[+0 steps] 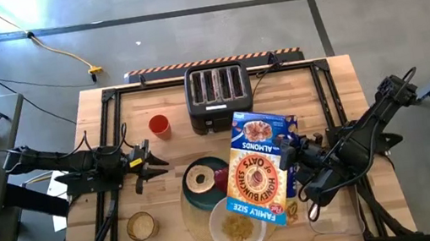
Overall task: Arrange a breakfast setting
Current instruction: Pour the cereal into the white bowl
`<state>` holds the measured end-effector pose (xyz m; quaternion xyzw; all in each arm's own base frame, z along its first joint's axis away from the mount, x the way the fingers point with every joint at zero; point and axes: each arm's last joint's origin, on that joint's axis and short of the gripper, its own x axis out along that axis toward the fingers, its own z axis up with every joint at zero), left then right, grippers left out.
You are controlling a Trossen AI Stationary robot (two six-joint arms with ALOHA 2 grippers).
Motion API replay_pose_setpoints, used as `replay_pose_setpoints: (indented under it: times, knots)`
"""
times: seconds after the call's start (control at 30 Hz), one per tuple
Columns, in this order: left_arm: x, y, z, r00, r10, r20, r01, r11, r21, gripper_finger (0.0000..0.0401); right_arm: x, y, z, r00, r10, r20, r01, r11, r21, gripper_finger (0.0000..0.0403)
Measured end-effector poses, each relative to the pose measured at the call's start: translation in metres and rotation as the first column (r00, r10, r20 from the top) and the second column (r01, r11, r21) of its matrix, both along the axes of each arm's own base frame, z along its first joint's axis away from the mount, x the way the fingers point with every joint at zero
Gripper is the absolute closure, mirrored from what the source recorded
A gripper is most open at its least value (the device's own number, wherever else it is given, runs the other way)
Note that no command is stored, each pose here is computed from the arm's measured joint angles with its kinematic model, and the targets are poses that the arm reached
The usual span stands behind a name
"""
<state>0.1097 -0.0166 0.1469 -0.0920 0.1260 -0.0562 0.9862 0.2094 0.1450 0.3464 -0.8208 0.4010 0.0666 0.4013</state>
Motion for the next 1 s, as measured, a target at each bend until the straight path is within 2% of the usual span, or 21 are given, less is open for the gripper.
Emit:
replay_pose_setpoints:
  times: [0.27, 0.63, 0.8, 1.0]
  knots:
    - [0.0000, 0.0000, 0.0000, 1.000, 0.000, 0.000, 0.000, 1.000, 0.000, 0.0288, 0.0002, -0.0005, 0.0010, 1.000, -0.006, 0.020, 0.007, 0.999, -0.039, 0.0344]
    - [0.0000, 0.0000, 0.0000, 1.000, 0.000, 0.000, 0.000, 1.000, 0.000, 0.0288, -0.0039, 0.0064, 0.0001, 0.999, 0.033, -0.001, -0.033, 0.999, 0.002, 0.0344]
    - [0.0000, 0.0000, 0.0000, 1.000, 0.000, 0.000, 0.000, 1.000, 0.000, 0.0289, -0.0037, 0.0053, 0.0012, 0.999, 0.033, 0.006, -0.032, 0.998, -0.055, 0.0344]
    - [0.0000, 0.0000, 0.0000, 1.000, 0.000, 0.000, 0.000, 1.000, 0.000, 0.0289, -0.0035, 0.0054, 0.0014, 0.999, 0.033, 0.008, -0.033, 0.998, -0.060, 0.0344]
